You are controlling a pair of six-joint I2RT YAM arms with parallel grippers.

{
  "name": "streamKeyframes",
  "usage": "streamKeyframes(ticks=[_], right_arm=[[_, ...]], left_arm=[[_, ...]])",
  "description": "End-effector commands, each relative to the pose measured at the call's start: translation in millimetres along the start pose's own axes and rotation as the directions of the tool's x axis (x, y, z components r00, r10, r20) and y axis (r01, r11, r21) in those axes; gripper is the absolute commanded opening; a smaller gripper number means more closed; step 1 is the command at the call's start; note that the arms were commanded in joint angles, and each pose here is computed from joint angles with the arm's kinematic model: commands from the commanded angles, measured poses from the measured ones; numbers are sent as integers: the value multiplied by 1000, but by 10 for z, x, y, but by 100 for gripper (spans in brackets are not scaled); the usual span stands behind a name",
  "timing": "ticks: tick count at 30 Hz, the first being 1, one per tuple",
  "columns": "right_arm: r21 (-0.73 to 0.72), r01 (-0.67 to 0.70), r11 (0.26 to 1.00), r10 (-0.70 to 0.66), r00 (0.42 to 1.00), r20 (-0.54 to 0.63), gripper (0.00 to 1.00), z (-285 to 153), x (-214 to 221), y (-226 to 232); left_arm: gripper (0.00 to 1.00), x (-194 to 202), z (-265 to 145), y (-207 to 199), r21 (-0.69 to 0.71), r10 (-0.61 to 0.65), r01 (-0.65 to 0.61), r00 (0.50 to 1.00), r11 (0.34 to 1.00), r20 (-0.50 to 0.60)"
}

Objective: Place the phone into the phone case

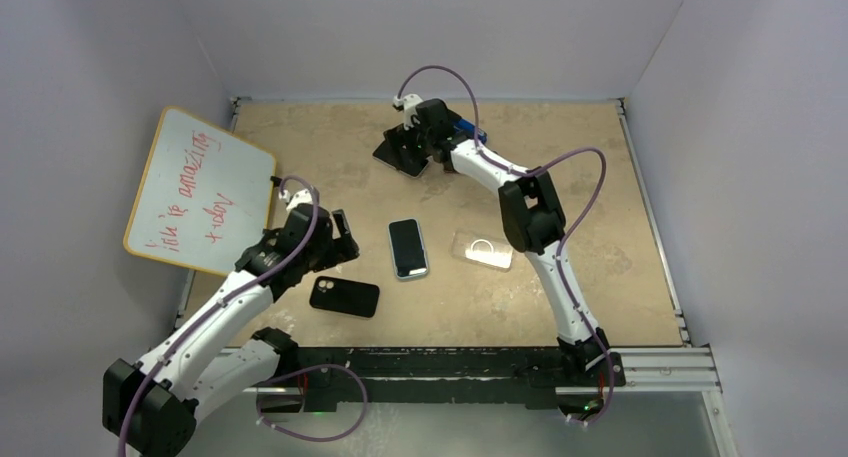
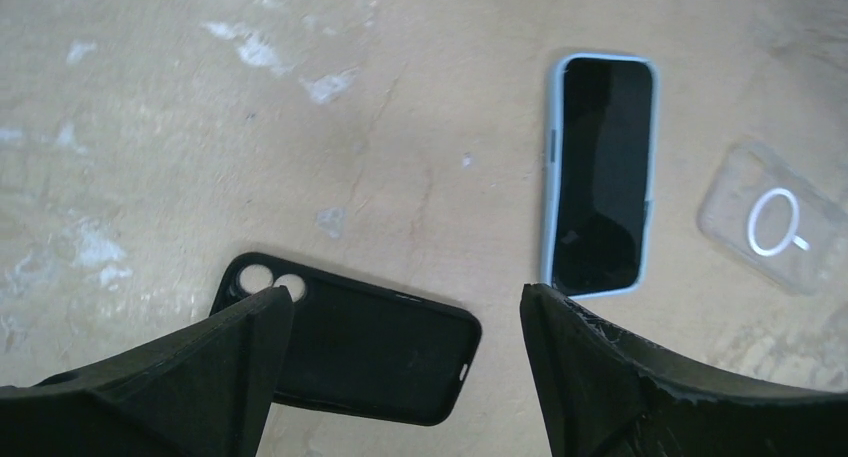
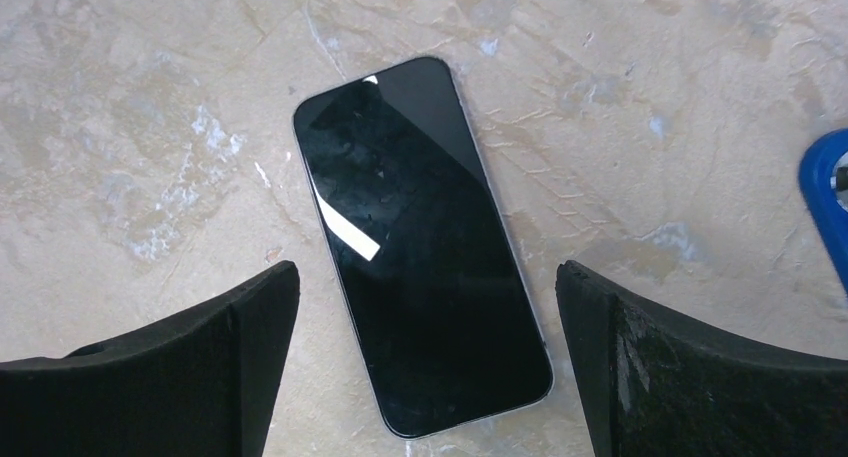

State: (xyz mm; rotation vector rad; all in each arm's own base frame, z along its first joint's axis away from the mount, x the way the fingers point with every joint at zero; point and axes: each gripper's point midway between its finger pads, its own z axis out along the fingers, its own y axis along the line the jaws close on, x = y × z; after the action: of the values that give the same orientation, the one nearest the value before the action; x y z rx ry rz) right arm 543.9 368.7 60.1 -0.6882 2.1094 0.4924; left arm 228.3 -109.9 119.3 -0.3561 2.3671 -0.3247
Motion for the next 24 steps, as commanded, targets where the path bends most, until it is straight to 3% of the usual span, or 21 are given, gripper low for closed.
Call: streamKeyframes(ticks=[1,10,14,18,21,24], right_arm=[[-38,30,999,-32,998,-47,99,18,107,40],[0,98,995,-97,988,-123,98,-3,374,-69],[20,94,995,-90,985,-145,93,-45,444,-98],[21,87,996,-82,984,-158,80,-102,492,-54],[84,98,992,-82,980,-183,63,-172,543,-69],[106,90,990,-68,979,-194,54,-283,611,-9]], left_arm=[[87,115,128,202,-138,-129,125,992,982,-15],[87,377,320,202,-141,-111,94,987,986,-120],[83,437,385,102,-99,-99,84,982,992,-163],[81,482,424,43,-68,-87,75,978,995,-191],[81,518,437,-133,43,-25,36,974,998,-226],[80,533,427,-298,126,33,2,963,992,-269]])
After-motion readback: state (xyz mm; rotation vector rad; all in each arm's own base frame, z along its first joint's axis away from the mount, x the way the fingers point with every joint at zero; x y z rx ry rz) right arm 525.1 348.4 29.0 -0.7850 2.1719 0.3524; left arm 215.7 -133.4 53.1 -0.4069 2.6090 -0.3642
